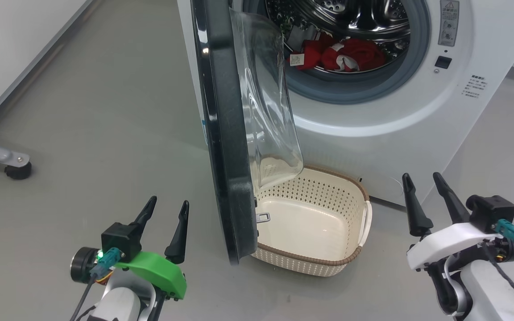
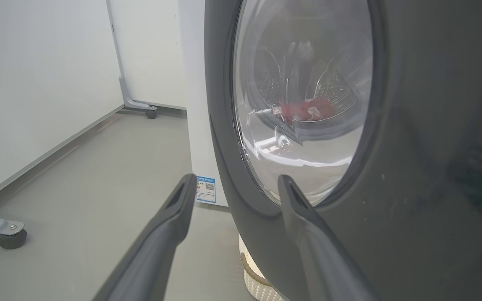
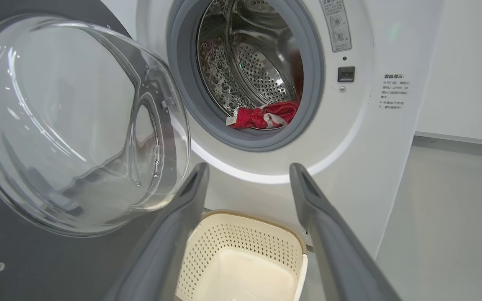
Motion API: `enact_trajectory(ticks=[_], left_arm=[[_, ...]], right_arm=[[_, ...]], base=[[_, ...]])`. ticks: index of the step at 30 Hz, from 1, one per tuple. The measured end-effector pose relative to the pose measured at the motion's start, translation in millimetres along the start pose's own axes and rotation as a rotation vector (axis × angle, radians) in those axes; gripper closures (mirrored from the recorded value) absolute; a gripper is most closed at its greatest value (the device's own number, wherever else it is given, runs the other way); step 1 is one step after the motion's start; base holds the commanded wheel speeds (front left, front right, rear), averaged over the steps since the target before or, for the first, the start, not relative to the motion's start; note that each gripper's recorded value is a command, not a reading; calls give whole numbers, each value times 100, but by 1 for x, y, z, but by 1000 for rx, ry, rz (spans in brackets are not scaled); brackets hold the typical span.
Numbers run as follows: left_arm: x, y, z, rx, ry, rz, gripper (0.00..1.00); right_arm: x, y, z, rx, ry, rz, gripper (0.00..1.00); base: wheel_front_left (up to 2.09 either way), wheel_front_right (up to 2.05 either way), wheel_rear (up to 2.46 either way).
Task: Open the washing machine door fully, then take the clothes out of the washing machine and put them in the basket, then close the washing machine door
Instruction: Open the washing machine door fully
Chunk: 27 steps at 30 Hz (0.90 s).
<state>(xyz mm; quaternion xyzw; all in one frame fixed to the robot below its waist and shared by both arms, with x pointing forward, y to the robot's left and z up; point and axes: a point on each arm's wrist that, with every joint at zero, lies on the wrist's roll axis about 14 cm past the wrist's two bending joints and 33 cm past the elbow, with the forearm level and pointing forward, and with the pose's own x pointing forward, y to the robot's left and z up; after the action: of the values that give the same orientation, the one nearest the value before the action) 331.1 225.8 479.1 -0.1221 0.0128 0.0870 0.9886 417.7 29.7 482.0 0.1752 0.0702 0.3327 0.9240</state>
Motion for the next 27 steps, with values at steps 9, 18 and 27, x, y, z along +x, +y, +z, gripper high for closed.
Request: enact_trajectory(ticks=[9, 18, 27], left_arm=[[-2, 0, -4, -3, 12, 1, 0], [-1, 0, -6, -2, 17, 0, 0], [-1, 0, -7, -2, 21, 1, 0]], right_arm=[[0, 1, -3, -115, 7, -37, 0], [2, 1, 0, -138, -16, -69, 0], [-1, 0, -7, -153, -6, -85, 0]], base=[[0, 0, 0], [0, 0, 0], [0, 0, 0]])
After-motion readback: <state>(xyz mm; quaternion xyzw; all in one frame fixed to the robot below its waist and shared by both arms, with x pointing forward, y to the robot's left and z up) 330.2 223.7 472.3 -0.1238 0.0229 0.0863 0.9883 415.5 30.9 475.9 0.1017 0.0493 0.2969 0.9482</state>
